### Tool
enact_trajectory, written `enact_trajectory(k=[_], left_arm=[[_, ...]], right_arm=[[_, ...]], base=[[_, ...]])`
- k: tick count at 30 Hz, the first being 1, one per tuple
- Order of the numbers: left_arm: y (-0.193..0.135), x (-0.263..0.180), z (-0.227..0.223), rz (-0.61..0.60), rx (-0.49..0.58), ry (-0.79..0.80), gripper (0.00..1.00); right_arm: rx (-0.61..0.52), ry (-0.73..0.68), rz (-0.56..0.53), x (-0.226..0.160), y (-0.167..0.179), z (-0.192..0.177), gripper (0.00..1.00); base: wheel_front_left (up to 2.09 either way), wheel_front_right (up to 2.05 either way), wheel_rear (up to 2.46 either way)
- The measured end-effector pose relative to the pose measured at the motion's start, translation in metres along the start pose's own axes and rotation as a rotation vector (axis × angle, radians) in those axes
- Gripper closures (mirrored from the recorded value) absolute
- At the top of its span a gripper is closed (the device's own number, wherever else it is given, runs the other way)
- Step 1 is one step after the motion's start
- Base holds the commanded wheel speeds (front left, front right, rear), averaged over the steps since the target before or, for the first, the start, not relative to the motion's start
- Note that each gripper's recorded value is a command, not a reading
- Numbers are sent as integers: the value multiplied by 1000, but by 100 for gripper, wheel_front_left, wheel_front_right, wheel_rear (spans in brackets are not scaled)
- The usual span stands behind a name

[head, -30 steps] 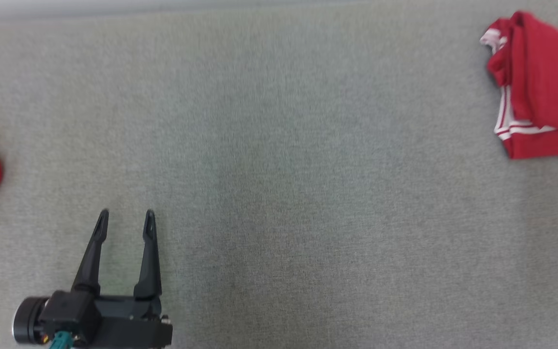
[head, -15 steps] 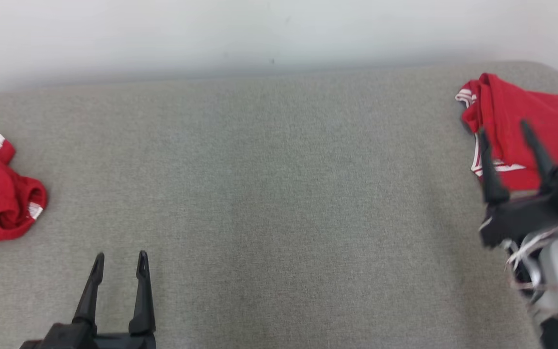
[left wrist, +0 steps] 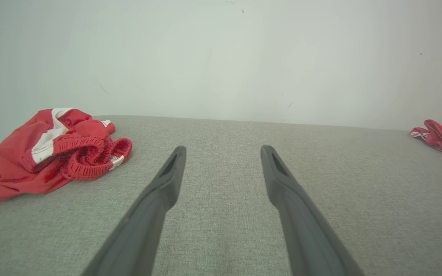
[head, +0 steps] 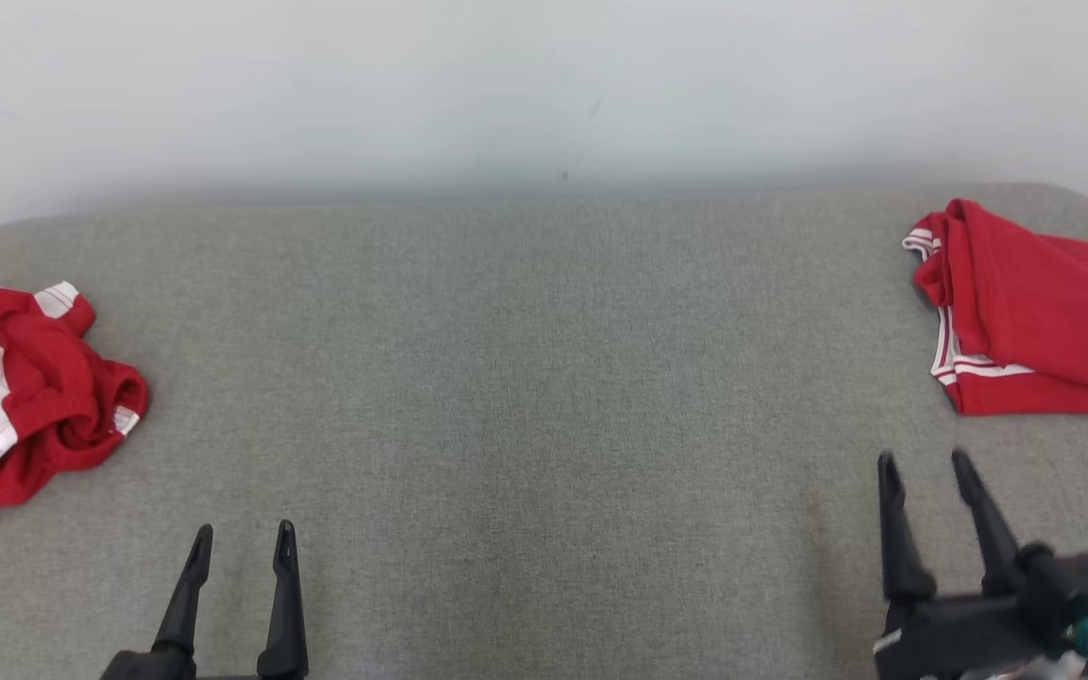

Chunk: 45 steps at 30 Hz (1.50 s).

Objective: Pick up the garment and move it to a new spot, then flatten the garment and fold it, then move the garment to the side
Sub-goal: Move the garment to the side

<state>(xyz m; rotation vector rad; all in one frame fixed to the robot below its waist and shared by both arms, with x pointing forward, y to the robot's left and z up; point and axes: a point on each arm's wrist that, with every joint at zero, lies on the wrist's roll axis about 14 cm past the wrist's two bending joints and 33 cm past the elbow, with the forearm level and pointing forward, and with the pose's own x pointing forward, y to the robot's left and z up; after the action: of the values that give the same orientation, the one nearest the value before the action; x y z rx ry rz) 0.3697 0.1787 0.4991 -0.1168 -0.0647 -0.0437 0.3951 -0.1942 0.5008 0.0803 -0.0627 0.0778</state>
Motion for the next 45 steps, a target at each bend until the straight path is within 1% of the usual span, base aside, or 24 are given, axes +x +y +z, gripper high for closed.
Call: enact_trajectory(k=[7,10,26,34,45], left_arm=[[2,-10,1,7,-1,0,0],[1,-17,-2,7,-4,11,0],[10,-34,-7,32,-4,30,0],[8,-35,-7,28,-4,28,0],[8,-36,-7,28,-4,29,0]], right_arm=[[21,38,4,-26,17,-13,0],[30,43,-3,-33,18,-15,0],[27,57,43,-41,35,-19,0],[32,72,68,-44,44,-23,0],[35,78,78,-45,48,-25,0]], base=[[0,0,0],[0,0,0],[0,0,0],[0,0,0],[0,0,0]])
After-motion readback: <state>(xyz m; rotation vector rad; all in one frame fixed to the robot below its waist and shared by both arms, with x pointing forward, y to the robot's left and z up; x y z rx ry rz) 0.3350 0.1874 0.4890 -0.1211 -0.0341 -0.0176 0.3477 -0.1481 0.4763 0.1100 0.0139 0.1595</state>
